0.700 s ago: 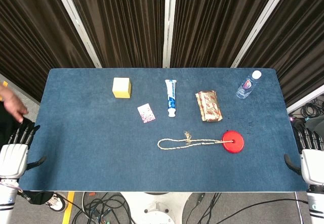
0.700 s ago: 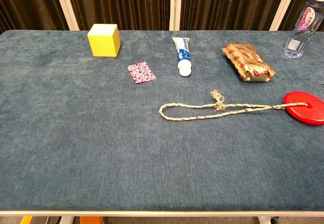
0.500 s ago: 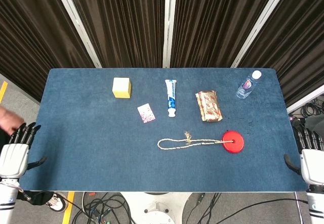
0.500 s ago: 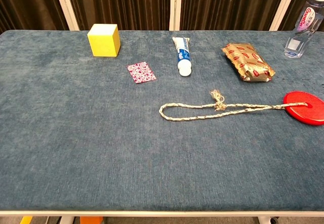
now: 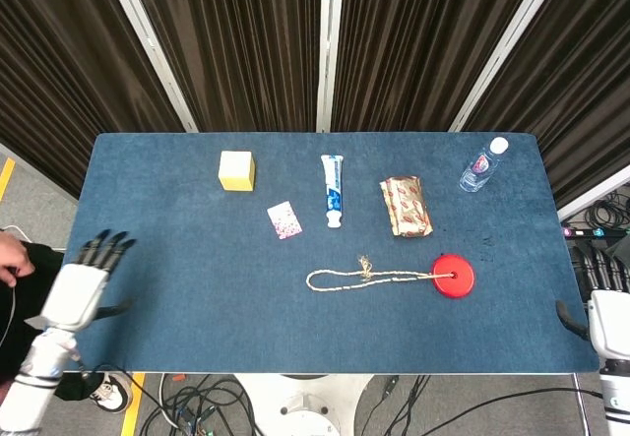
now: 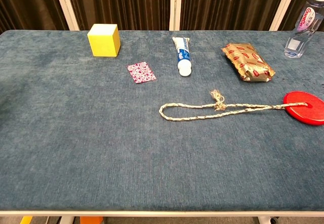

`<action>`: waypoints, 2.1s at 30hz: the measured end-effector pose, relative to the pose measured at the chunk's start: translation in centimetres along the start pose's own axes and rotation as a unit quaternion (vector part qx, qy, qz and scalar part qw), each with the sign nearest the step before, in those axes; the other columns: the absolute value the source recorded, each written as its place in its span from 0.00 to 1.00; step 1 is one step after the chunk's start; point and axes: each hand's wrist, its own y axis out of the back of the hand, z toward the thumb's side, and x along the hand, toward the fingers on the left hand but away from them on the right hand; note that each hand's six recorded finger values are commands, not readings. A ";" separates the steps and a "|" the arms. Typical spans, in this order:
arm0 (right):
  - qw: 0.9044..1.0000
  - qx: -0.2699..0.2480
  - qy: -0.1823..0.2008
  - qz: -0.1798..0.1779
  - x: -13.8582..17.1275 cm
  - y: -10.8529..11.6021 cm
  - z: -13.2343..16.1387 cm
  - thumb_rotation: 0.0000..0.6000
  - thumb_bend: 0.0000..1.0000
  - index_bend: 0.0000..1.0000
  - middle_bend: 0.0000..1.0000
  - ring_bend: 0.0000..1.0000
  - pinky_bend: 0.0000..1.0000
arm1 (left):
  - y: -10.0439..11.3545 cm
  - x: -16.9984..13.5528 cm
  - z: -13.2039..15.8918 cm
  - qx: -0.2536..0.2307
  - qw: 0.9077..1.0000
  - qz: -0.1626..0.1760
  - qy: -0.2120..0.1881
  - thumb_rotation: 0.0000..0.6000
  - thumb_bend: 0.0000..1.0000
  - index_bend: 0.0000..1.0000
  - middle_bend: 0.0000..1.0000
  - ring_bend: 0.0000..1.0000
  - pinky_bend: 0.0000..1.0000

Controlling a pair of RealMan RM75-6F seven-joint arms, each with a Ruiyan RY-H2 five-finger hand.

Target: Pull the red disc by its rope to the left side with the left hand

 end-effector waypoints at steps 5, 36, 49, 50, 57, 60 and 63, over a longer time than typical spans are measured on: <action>1.000 -0.002 -0.009 -0.007 0.1 0.4 -0.8 1.00 0.22 0.00 0.00 0.00 0.00 | -1.0 4.1 4.6 -0.009 0.996 -0.029 -0.088 1.00 0.11 0.12 0.08 0.02 0.16; 0.998 -0.021 -0.048 -0.040 0.5 2.0 -4.5 1.00 0.22 0.00 0.00 0.00 0.00 | -10.6 15.0 22.3 0.022 0.917 -0.227 -0.327 1.00 0.16 0.12 0.14 0.02 0.16; 0.998 -0.028 -0.054 -0.037 0.3 1.7 -4.8 1.00 0.23 0.00 0.00 0.00 0.00 | -9.8 14.6 23.5 0.030 0.909 -0.210 -0.359 1.00 0.17 0.12 0.17 0.02 0.16; 0.998 -0.028 -0.053 -0.037 0.3 1.6 -4.8 1.00 0.23 0.00 0.00 0.00 0.00 | -9.8 14.6 23.5 0.033 0.908 -0.211 -0.360 1.00 0.17 0.12 0.18 0.02 0.16; 0.997 -0.029 -0.058 -0.036 0.4 1.6 -5.1 1.00 0.24 0.00 0.00 0.00 0.00 | -11.0 15.0 23.0 0.066 0.904 -0.226 -0.357 1.00 0.18 0.12 0.26 0.02 0.16; 0.997 -0.030 -0.061 -0.035 0.4 1.5 -5.3 1.00 0.25 0.00 0.00 0.00 0.00 | -11.0 15.0 22.9 0.071 0.903 -0.226 -0.358 1.00 0.20 0.12 0.35 0.02 0.16; 0.997 -0.031 -0.063 -0.036 0.4 1.5 -5.4 1.00 0.26 0.00 0.00 0.00 0.00 | -10.8 14.9 22.8 0.076 0.904 -0.225 -0.357 1.00 0.21 0.12 0.46 0.07 0.16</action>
